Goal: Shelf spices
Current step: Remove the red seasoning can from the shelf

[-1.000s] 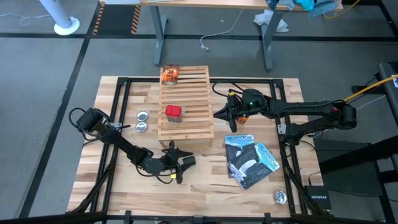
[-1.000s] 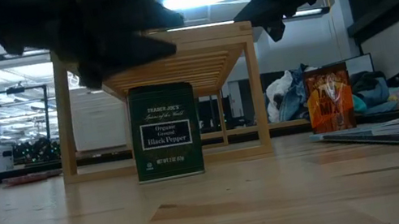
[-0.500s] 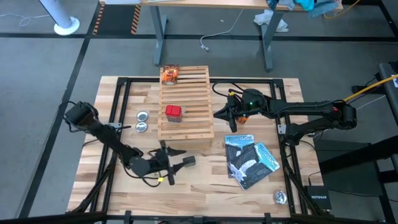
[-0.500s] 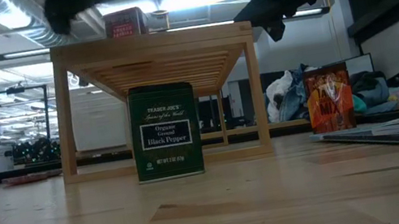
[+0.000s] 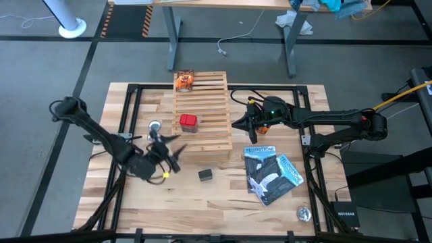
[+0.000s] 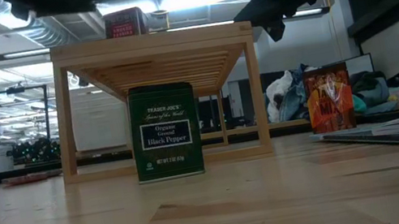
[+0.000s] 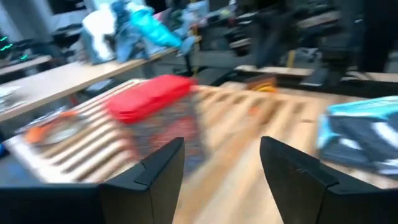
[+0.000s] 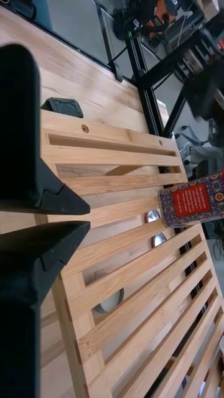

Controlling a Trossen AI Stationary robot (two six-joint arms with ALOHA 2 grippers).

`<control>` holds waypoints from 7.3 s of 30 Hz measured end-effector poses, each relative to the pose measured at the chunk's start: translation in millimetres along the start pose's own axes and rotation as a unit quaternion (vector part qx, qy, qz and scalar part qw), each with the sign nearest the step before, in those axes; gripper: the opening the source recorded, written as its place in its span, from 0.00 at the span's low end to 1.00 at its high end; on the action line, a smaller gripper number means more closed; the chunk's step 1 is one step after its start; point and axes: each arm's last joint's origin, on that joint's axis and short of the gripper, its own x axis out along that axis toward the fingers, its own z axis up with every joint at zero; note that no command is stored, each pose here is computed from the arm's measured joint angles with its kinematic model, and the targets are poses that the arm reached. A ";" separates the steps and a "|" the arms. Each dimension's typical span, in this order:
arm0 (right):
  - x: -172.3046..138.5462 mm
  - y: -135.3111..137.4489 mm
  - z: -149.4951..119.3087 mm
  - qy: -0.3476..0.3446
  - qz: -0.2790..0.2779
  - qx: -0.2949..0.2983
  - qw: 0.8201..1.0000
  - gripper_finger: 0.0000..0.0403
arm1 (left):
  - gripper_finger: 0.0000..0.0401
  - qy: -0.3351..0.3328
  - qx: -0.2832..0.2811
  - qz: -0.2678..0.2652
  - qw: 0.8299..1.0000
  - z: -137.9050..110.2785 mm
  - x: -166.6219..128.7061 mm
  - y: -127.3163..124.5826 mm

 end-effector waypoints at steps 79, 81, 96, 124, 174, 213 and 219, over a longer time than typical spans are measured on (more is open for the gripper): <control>-2.2 6.7 18.7 -0.090 0.065 -0.081 0.991 0.08 | 0.51 0.128 0.099 -0.227 0.960 6.7 94.5 104.1; -2.1 6.6 18.8 -0.091 0.060 -0.075 0.991 0.08 | 0.51 0.118 0.101 -0.227 0.961 8.6 94.7 104.1; 53.5 21.4 -2.5 -0.123 0.096 -0.065 0.986 0.08 | 0.51 0.114 0.120 -0.223 0.961 8.7 95.4 105.5; 109.4 13.5 18.1 -0.132 0.116 -0.050 0.983 0.08 | 0.51 0.119 0.101 -0.231 0.960 8.5 94.7 104.6; 113.1 0.5 4.4 -0.079 -0.050 -0.049 0.994 0.08 | 0.51 0.122 0.128 -0.145 0.973 8.3 96.7 109.9; 111.4 -6.0 5.6 -0.092 -0.170 -0.076 0.978 0.08 | 0.51 0.127 0.057 -0.205 0.969 8.9 80.3 85.6; 111.2 -6.6 5.7 -0.093 -0.181 -0.075 0.976 0.08 | 0.51 0.119 0.086 -0.170 0.974 9.2 79.1 85.2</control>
